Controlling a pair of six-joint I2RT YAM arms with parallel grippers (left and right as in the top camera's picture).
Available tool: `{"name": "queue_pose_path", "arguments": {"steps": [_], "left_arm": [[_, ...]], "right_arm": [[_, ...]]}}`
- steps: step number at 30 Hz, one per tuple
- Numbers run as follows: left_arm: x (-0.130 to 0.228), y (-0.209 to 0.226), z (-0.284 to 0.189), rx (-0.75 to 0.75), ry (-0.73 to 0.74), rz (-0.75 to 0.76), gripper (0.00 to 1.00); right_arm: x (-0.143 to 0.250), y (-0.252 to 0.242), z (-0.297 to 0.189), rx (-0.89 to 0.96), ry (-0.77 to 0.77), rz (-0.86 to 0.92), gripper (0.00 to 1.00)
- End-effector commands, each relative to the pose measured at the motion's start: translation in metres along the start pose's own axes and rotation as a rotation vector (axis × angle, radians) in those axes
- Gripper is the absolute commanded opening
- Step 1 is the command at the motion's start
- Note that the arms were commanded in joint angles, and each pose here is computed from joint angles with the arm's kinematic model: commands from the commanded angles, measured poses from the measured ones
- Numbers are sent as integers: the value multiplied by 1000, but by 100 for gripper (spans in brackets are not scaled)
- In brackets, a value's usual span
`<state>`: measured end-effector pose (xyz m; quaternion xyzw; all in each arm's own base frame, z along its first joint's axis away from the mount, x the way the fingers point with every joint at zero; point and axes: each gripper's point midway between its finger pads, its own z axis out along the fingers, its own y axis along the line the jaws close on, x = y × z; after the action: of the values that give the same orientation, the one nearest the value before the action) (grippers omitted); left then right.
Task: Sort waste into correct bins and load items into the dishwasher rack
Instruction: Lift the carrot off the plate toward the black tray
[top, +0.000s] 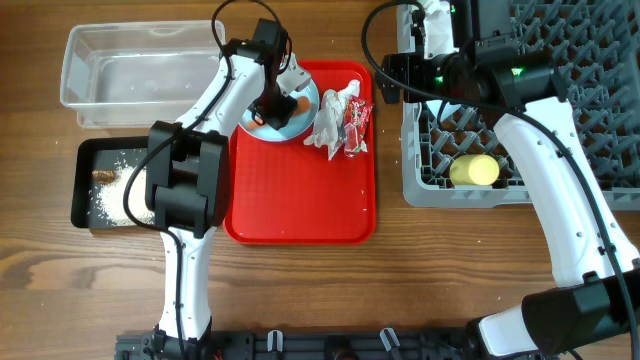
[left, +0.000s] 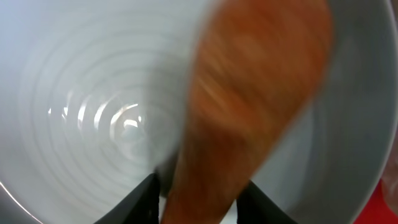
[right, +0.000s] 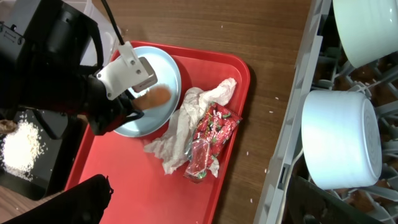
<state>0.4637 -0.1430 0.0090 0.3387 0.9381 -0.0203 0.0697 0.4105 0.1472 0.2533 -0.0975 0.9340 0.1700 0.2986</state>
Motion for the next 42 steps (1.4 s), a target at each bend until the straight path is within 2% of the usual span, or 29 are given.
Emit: {"name": "queue_pose_path", "arguments": {"steps": [1,3,6,9,14,17,21,24,27,31,32,39,42], "left_arm": [[1,-2,5,21,10,-102,13],[1,-2,4,20,8,-162,5],[-3,0,-2,15,-6,-200,4],[-16,5,-27,-7,-68,-225,4],[-36,14,-129,-52,-259,-356,4],[-15,12,-192,-65,-315,-449,4],[40,10,-239,-69,-263,-513,4],[81,15,-242,-60,-153,-583,4],[132,25,-238,-33,0,-738,4],[171,47,-228,-24,73,-917,4],[186,54,-221,-20,105,-1012,4],[251,60,-163,32,271,-1221,4],[264,67,-141,23,267,-1318,4]], "right_arm": [[-1,0,2,7,3,-23,94],[-1,0,2,7,3,-23,94],[-1,0,2,8,4,-23,94],[-1,0,2,8,4,-23,94],[-1,-1,2,8,3,-24,94],[-1,-1,2,8,4,-24,94],[-3,-9,2,58,-7,-58,94],[-4,-11,2,69,-9,-59,95],[-6,-11,2,68,-19,-64,95],[-10,-10,2,66,-32,-66,95],[-10,-10,2,66,-35,-66,95],[-10,-10,2,66,-35,-66,97],[-9,-10,2,66,-31,-65,97]]}}
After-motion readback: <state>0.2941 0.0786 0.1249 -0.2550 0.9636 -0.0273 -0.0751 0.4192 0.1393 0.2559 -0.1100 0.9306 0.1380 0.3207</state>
